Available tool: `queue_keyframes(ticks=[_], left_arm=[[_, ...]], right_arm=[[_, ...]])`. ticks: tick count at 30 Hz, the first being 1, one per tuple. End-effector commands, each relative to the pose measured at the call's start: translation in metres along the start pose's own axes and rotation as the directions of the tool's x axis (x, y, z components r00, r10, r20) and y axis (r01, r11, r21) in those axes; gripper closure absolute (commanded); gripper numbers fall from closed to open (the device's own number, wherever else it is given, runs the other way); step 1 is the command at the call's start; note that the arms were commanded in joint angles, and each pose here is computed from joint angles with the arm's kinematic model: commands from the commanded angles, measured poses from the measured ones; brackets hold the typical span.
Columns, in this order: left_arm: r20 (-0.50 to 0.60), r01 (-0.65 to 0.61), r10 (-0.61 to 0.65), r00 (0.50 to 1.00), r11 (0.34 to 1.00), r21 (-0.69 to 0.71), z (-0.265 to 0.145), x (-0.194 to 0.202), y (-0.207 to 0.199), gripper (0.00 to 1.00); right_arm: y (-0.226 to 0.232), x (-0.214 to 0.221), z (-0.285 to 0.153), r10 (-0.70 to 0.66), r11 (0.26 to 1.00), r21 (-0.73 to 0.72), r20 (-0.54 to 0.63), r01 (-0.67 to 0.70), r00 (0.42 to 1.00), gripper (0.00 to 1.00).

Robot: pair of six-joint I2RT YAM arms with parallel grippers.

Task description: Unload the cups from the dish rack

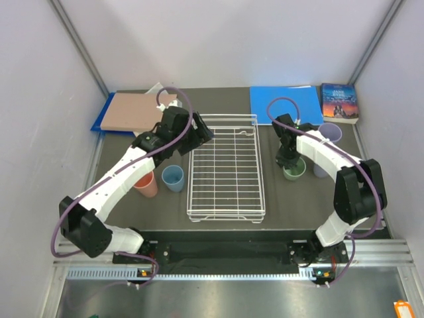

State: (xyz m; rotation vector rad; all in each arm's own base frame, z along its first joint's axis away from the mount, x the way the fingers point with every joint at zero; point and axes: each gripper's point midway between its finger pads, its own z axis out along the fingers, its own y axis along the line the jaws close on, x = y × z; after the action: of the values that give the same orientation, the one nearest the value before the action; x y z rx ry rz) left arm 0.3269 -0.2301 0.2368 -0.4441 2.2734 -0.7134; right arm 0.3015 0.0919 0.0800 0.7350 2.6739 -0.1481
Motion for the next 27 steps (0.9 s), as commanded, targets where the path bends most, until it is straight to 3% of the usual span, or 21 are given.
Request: queue_keyframes(ticks=[1, 9, 27], left_arm=[[0.013, -0.016, 0.016, 1.000, 1.000, 0.023, -0.002, -0.008, -0.011, 0.17], [0.006, -0.020, 0.020, 1.000, 0.999, 0.032, -0.001, -0.006, -0.013, 0.17], [0.017, -0.030, 0.029, 0.999, 0.999, 0.039, -0.003, -0.010, -0.016, 0.16]], right_arm=[[0.018, -0.006, -0.001, -0.004, 0.998, -0.061, -0.013, 0.003, 1.000, 0.96], [0.017, -0.012, -0.015, 0.007, 0.995, -0.095, 0.013, -0.006, 1.000, 0.83], [0.013, -0.033, -0.076, 0.040, 0.980, -0.199, 0.102, -0.019, 0.994, 0.71]])
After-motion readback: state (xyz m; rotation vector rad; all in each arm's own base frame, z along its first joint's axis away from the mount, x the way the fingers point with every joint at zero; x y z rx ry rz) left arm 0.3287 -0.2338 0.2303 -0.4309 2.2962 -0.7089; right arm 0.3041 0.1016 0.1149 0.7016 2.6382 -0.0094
